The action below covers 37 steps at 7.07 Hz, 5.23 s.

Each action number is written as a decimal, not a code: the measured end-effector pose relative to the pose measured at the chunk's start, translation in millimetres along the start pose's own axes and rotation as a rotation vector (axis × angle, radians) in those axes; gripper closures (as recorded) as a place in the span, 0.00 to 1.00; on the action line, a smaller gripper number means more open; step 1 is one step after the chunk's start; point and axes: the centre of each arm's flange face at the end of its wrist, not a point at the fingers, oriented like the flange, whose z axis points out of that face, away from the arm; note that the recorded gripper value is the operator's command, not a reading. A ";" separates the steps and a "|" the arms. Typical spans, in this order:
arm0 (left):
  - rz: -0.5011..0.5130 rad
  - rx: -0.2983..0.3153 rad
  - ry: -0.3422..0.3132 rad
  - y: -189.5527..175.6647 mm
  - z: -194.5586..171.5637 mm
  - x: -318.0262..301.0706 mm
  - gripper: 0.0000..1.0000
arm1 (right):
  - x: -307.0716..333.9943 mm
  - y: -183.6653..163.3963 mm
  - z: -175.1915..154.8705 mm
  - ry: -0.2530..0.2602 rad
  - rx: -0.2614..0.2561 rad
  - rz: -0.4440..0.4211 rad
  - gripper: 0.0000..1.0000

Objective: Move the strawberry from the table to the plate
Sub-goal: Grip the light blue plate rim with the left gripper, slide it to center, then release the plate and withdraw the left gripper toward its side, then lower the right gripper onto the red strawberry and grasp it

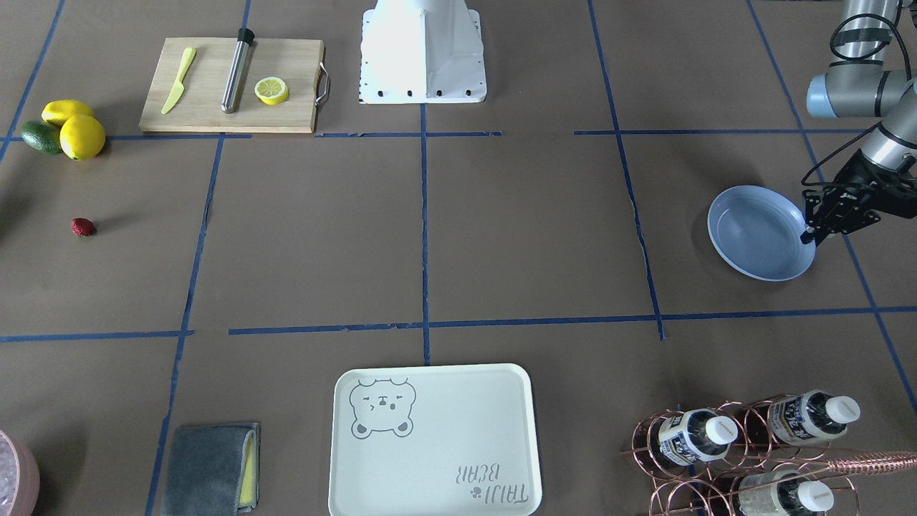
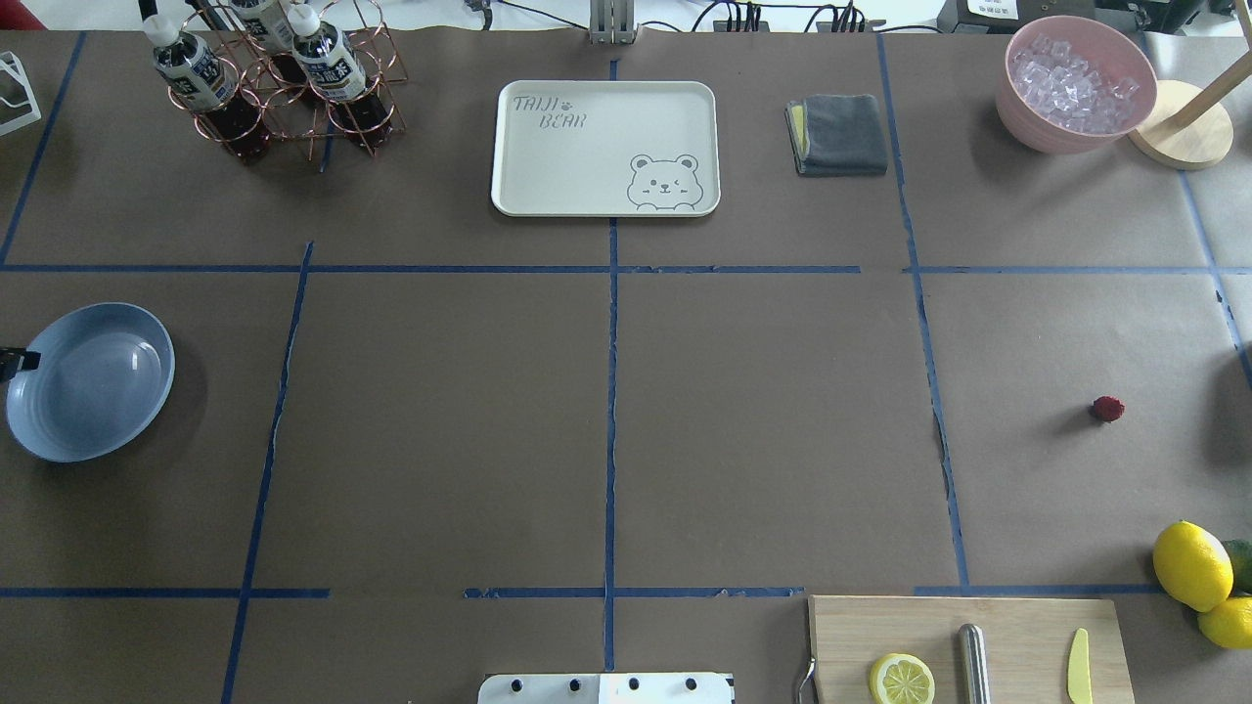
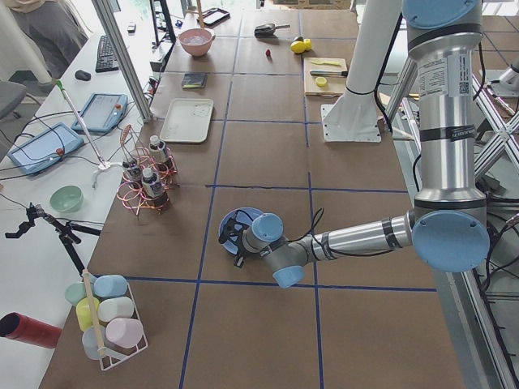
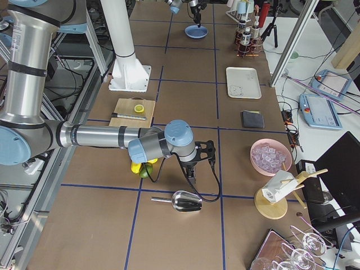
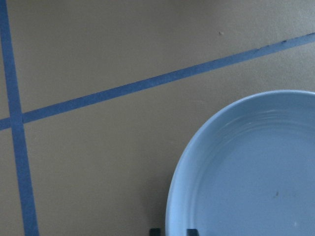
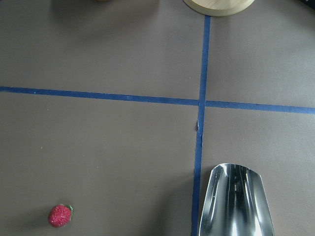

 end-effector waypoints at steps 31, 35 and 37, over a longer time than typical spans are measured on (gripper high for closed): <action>-0.156 -0.356 -0.107 -126.0 -193.2 -102.8 0.00 | -243.0 17.9 90.0 -0.052 0.009 -0.108 0.01; -0.156 -0.353 -0.104 -123.5 -194.9 -101.8 0.00 | -187.9 47.0 176.0 0.029 0.064 -0.142 0.13; -0.155 -0.352 -0.104 -123.7 -195.3 -101.1 0.00 | -174.4 53.4 187.4 0.056 0.047 -0.150 0.38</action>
